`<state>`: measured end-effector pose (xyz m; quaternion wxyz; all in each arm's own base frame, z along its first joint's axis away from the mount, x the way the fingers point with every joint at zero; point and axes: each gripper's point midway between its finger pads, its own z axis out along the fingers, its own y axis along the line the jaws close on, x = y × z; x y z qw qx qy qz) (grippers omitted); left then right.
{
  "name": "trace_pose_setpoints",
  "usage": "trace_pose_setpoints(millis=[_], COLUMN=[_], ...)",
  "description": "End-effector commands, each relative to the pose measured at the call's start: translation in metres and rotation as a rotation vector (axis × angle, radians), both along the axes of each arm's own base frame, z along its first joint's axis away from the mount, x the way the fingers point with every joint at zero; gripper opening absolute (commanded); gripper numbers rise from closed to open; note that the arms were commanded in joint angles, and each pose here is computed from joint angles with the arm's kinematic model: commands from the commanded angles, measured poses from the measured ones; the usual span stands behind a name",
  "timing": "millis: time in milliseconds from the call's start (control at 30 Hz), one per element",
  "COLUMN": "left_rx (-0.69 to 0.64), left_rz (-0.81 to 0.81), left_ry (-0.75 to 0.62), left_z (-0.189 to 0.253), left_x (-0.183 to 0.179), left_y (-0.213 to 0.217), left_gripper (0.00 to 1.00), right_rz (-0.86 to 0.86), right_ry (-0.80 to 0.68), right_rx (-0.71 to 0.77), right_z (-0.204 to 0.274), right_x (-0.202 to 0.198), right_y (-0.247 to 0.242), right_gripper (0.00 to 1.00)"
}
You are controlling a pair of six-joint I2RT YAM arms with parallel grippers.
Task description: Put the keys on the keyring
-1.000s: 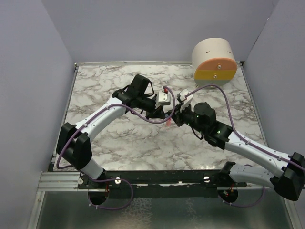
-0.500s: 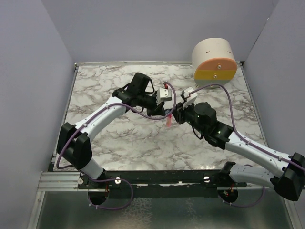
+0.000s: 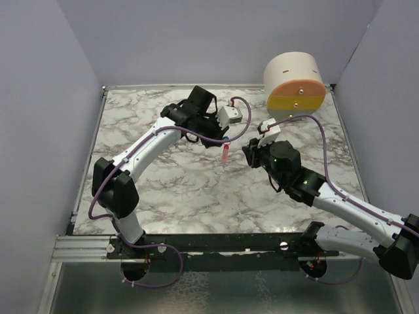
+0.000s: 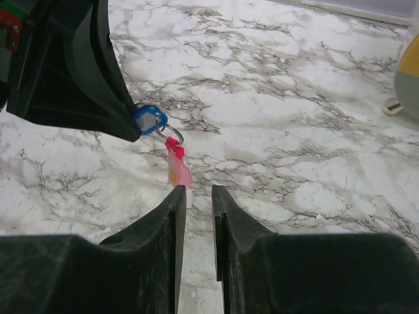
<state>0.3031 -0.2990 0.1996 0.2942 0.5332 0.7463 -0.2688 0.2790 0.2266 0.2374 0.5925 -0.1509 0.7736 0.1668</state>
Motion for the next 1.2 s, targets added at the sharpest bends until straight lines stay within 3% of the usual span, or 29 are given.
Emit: trace_pose_setpoints(millis=[0,500,1167], left_rx=[0.120,0.359,0.447], left_rz=[0.072,0.090,0.155], left_ry=[0.045,0.204,0.088], left_z=[0.001,-0.023,0.004], left_x=[0.002,-0.006,0.007], left_y=[0.018,0.032,0.025], left_gripper=[0.00,0.00,0.00], right_rz=[-0.031,0.024,0.183], right_ry=[0.014,0.030,-0.005], right_rx=[0.002,0.049,0.117], right_z=[-0.006,-0.025,-0.025], right_x=[0.002,0.004,-0.009], right_y=[-0.005,0.015,0.040], right_gripper=[0.23,0.23,0.24])
